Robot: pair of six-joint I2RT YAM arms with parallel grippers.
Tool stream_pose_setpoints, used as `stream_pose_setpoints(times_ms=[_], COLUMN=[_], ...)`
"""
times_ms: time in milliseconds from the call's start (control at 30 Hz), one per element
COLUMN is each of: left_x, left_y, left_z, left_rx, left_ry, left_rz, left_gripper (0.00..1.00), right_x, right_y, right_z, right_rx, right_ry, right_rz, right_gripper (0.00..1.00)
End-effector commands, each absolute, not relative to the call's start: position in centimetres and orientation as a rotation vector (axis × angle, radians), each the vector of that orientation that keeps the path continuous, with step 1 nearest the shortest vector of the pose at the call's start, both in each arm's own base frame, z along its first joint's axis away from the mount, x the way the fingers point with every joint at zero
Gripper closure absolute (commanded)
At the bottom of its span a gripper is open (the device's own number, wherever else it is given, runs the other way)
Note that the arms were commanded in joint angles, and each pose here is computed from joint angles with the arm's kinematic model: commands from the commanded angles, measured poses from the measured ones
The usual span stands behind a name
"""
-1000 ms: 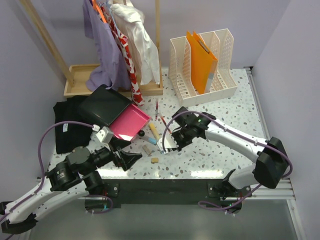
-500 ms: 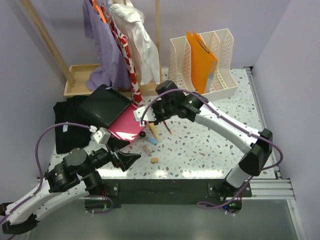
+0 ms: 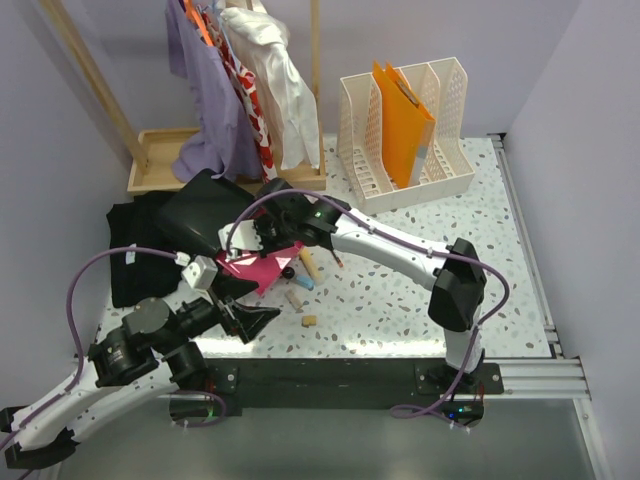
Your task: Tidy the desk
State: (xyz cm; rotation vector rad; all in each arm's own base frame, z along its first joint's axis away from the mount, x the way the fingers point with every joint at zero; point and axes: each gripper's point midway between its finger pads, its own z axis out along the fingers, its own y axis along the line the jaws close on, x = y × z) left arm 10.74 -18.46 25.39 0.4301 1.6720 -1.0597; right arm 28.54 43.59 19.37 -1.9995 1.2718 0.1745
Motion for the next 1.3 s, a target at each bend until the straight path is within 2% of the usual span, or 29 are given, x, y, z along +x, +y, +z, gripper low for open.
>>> stream_pose_setpoints(times_ms=[0,33,67,133,167,267,467,533,667,767,933,1267], left_x=[10.8,10.8,10.8,10.8,10.7,10.7,10.7,10.7,10.7,10.7,10.7,10.8], left_y=[-18.4,-18.4,-18.3,-18.3,-18.2,-18.2,-18.2,-18.1,-18.1,-18.2,-18.2,-18.3], left_z=[26.9,27.0,27.0,27.1,27.1,27.1,27.2,27.3,27.2,27.2,27.1,27.0], left_rx=[0.422,0.423,0.421,0.419,0.418,0.419,0.416,0.413,0.415,0.417,0.418,0.421], left_ry=[1.600,1.597,1.595,1.589,1.588,1.586,1.583,1.579,1.580,1.582,1.585,1.590], left_rz=[-1.074,-1.076,-1.076,-1.078,-1.079,-1.081,-1.080,-1.081,-1.081,-1.082,-1.081,-1.079], left_gripper=[0.00,0.00,0.00,0.00,0.00,0.00,0.00,0.00,0.00,0.00,0.00,0.00], right_x=[29.6,29.5,29.5,29.5,29.5,29.4,29.4,30.1,30.3,30.8,33.0,37.0], right_y=[44.8,44.8,44.7,44.4,44.3,44.0,42.9,42.3,40.1,38.5,35.1,31.0], right_z=[22.8,22.3,22.2,21.9,21.8,21.9,24.7,25.5,27.5,27.0,24.8,15.3], right_rx=[-1.814,-1.800,-1.797,-1.779,-1.773,-1.753,-1.628,-1.505,-1.348,-1.234,-0.984,-0.592], right_ry=[1.322,1.342,1.345,1.360,1.366,1.382,1.431,1.492,1.556,1.648,1.830,2.157], right_rz=[0.185,0.197,0.197,0.189,0.189,0.196,0.210,0.213,0.285,0.380,0.523,0.305], right_gripper=[0.89,0.85,0.76,0.67,0.59,0.52,0.46,0.38,0.31,0.25,0.19,0.16])
